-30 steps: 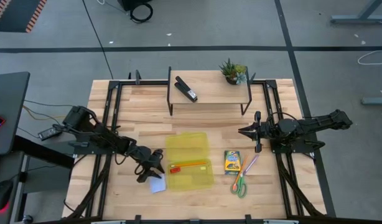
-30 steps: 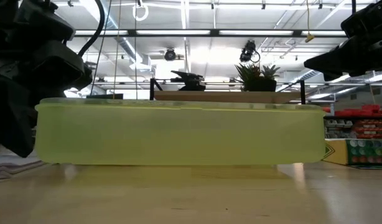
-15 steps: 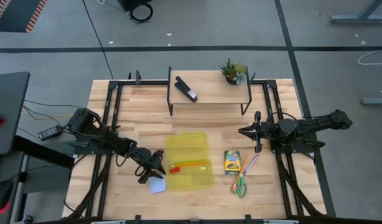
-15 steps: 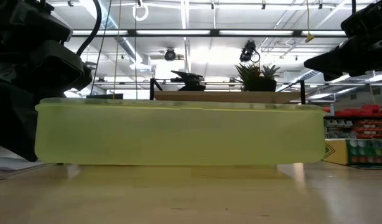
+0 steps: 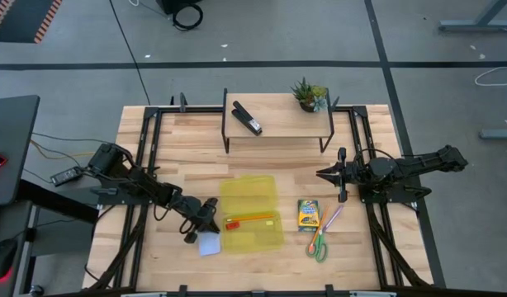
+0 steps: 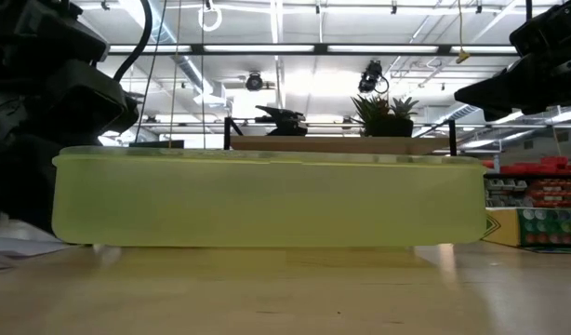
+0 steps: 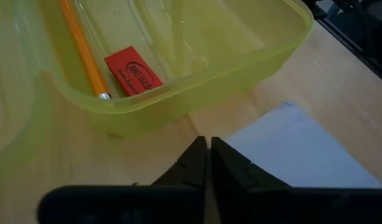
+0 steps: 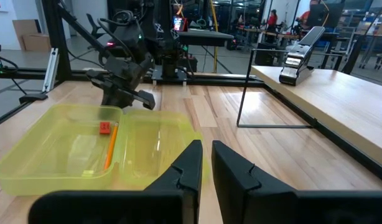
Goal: Pack school essentials
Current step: Put the blue sticky note into the yellow supply box
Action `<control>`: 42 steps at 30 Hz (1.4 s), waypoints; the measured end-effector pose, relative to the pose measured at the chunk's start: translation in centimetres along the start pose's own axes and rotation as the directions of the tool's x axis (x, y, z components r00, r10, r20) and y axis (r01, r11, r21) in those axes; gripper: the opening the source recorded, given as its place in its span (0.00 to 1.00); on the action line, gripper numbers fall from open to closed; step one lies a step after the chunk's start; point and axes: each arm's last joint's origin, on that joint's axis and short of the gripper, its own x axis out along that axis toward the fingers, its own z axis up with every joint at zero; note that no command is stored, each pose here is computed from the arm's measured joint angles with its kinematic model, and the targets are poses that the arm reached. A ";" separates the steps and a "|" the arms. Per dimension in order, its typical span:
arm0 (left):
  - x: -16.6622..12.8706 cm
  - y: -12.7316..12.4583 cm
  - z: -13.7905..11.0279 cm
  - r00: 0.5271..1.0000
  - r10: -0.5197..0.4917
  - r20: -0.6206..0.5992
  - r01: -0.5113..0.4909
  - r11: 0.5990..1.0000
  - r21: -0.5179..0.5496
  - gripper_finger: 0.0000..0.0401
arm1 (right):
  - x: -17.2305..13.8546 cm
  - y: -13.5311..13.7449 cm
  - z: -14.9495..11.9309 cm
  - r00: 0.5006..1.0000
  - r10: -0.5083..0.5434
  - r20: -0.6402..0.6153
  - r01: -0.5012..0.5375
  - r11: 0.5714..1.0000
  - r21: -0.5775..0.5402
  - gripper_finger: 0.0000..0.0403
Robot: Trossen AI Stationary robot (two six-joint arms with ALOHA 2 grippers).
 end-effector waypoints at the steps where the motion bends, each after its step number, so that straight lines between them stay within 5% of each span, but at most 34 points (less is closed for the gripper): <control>1: 0.0 0.0 0.0 1.000 0.000 0.000 0.000 1.000 0.001 0.04 | 0.0 0.0 0.0 1.000 0.000 0.000 0.000 1.000 0.000 0.10; 30: -2.8 -1.9 4.2 0.991 -0.066 0.117 0.070 0.997 -0.036 0.00 | 0.0 0.0 0.0 1.000 0.000 0.000 0.000 1.000 0.000 0.10; 42: -2.2 -3.9 10.5 0.965 -0.237 -0.109 0.249 0.963 0.107 0.00 | 0.0 0.0 0.0 1.000 0.000 0.000 0.000 1.000 0.000 0.10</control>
